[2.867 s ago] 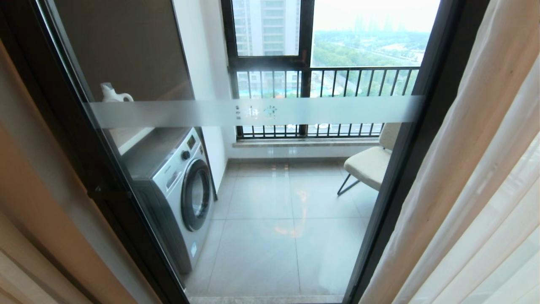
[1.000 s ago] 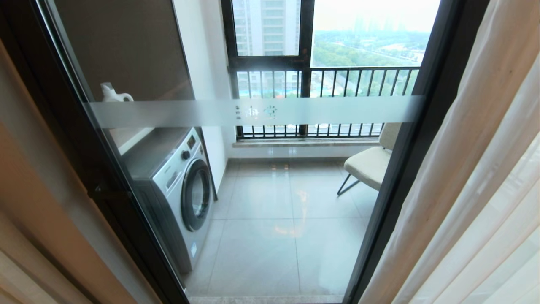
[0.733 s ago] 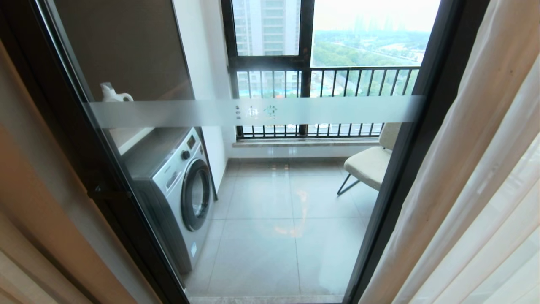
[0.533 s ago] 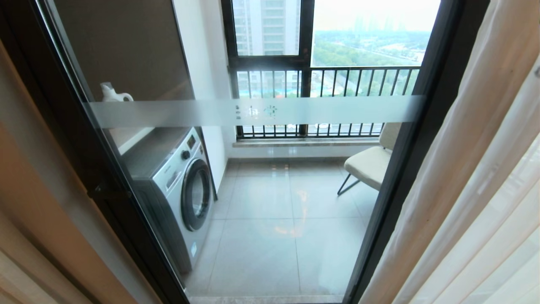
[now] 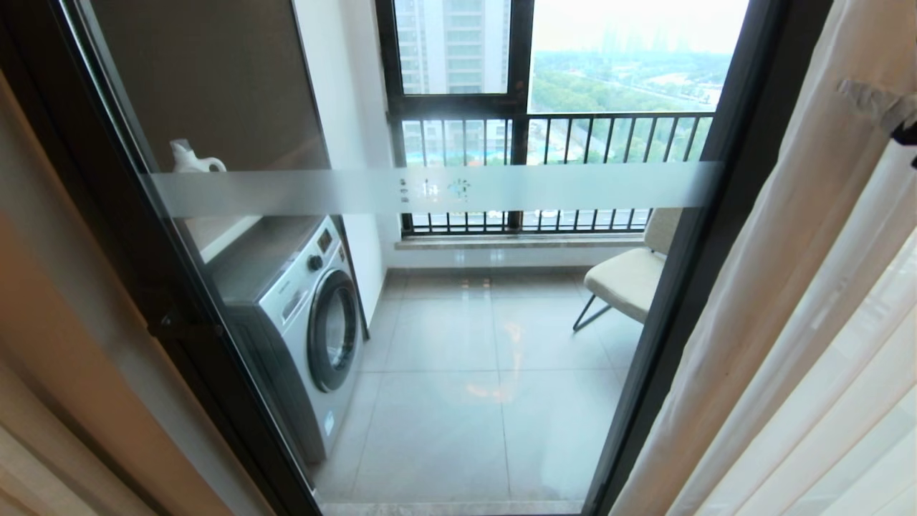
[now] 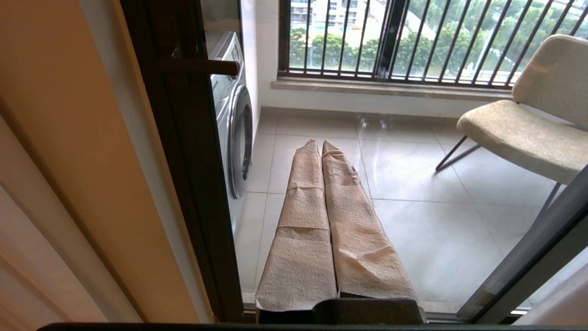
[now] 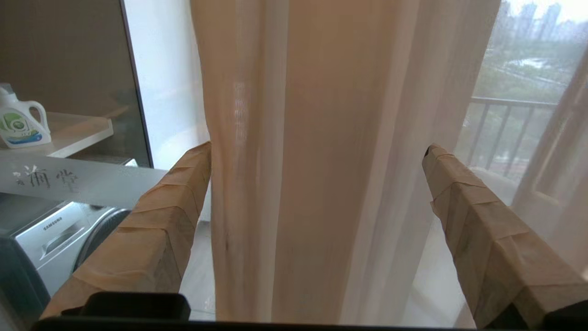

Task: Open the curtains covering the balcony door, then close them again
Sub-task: Pull the inner curtains open on both sides

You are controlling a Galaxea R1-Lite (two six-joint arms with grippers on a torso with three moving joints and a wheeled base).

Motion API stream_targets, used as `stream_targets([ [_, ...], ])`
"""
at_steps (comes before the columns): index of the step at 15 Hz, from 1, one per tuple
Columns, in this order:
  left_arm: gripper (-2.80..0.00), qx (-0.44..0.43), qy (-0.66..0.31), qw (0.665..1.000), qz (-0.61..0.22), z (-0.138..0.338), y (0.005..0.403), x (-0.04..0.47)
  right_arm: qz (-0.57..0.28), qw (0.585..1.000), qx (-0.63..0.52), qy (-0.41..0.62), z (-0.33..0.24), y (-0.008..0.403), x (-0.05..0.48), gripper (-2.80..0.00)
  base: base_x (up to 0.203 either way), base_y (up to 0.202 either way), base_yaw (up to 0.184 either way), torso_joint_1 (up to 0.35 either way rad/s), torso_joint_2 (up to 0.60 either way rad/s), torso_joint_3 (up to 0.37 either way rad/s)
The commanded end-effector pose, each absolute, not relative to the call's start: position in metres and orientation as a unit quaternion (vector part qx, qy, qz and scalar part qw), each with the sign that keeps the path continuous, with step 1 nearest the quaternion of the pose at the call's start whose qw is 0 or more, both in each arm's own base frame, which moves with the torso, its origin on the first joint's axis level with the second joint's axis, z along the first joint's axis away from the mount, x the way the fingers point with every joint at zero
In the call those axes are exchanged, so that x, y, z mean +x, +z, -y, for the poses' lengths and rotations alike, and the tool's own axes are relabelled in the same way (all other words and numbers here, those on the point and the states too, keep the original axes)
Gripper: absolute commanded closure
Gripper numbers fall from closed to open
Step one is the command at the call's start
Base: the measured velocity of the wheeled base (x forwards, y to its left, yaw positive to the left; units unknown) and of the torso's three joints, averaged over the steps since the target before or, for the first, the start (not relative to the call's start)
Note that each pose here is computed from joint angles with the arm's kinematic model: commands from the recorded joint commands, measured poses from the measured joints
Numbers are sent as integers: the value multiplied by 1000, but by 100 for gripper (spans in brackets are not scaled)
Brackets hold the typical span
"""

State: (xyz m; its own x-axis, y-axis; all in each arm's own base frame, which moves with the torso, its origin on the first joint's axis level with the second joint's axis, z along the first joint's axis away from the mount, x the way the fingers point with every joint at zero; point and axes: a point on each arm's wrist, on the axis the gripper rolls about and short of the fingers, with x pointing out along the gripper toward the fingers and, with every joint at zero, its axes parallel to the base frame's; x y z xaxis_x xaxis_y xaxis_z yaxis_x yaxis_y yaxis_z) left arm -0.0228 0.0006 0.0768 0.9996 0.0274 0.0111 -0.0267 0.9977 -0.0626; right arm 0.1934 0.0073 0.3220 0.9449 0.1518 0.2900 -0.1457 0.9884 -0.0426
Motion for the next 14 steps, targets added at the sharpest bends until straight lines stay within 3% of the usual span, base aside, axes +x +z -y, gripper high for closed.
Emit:
stream_targets([
  [1,0,-32,14,999,7,-1,77,-23,137,988,-10,76,-8,320,223,-280,0,0,0,0,0,0],
  [10,0,-32,14,999,7,-1,77,-23,168,982,-11,82,-12,332,273,-280,0,0,0,0,0,0],
  [11,0,-32,14,999,7,-1,77,-23,171,982,-11,81,-12,333,276,-231,0,0,0,0,0,0],
  [12,0,-32,14,999,7,-1,77,-23,173,982,-11,81,-12,333,277,0,0,0,0,0,0,0],
  [14,0,-32,14,999,7,-1,77,-23,173,981,-10,82,-12,333,276,0,0,0,0,0,0,0],
])
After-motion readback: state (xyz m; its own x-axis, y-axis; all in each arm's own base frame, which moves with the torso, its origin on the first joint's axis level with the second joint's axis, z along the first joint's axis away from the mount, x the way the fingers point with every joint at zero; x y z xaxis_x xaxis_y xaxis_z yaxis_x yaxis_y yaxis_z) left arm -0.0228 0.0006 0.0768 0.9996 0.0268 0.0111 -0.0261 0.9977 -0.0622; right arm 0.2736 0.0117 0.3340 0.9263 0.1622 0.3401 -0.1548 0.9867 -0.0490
